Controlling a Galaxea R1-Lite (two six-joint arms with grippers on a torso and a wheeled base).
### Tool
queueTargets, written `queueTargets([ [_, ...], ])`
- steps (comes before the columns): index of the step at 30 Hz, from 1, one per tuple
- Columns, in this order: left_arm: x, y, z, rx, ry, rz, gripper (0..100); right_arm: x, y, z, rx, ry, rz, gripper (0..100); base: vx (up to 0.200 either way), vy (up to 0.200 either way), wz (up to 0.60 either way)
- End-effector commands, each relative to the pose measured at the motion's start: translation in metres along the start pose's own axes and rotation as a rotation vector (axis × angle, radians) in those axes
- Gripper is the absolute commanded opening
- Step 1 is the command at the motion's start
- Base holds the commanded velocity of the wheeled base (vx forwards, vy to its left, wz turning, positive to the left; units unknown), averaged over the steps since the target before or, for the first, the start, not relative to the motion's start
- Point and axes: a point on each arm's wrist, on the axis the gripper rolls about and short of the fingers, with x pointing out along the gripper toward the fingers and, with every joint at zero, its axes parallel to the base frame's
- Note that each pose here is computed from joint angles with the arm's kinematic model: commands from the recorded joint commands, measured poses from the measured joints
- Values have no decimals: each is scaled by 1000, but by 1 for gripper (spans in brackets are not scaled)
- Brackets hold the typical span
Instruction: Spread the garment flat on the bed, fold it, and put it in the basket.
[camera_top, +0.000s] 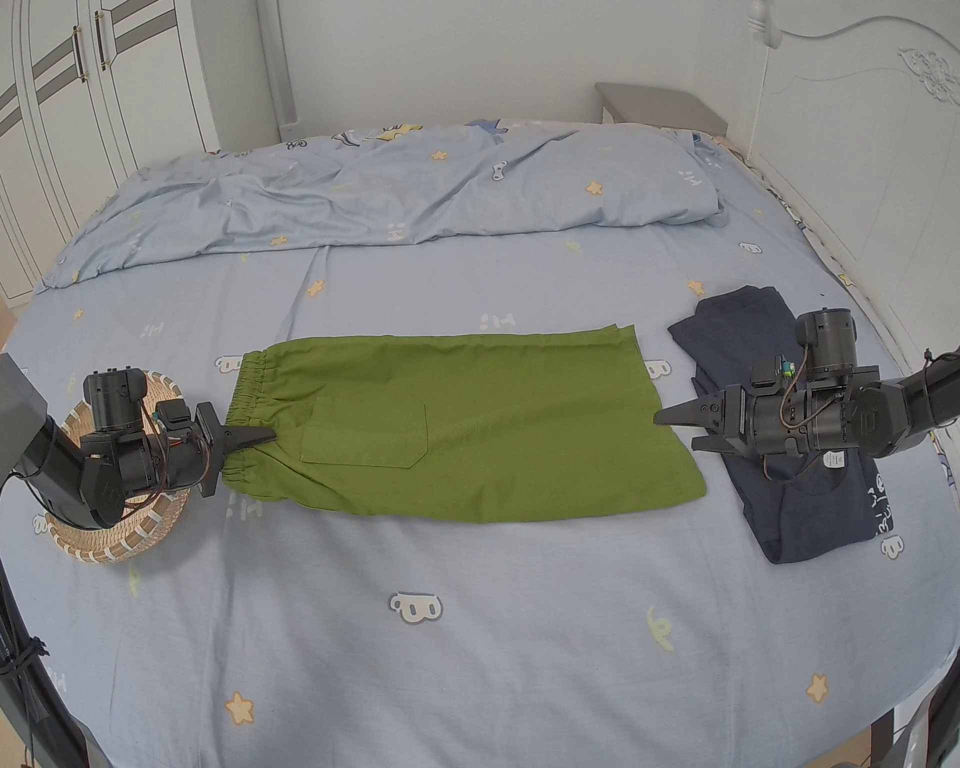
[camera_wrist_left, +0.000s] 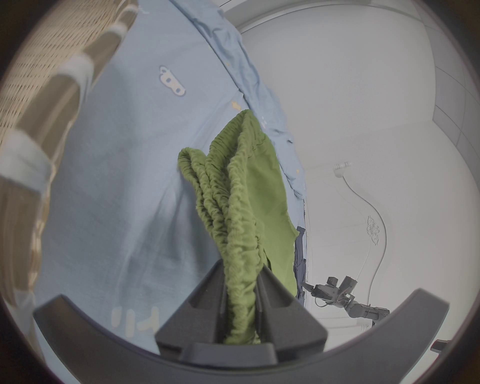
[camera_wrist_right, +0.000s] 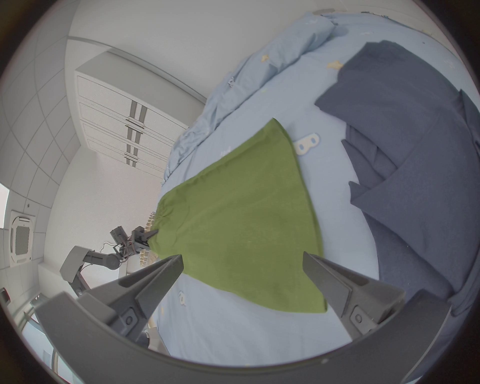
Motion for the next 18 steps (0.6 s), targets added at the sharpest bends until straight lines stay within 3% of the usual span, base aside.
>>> queueTargets([
  [1, -3, -6, 3, 18, -13, -10, 0, 19, -23, -7, 46, 44, -27, 100, 0, 0, 0],
  [9, -1, -5, 2, 18, -8, -9, 0, 43, -48, -15, 81, 74, -113, 100, 0, 0, 0],
  [18, 0, -5, 0, 19, -2, -9, 0, 42, -52, -13, 85, 67, -108, 100, 0, 0, 0],
])
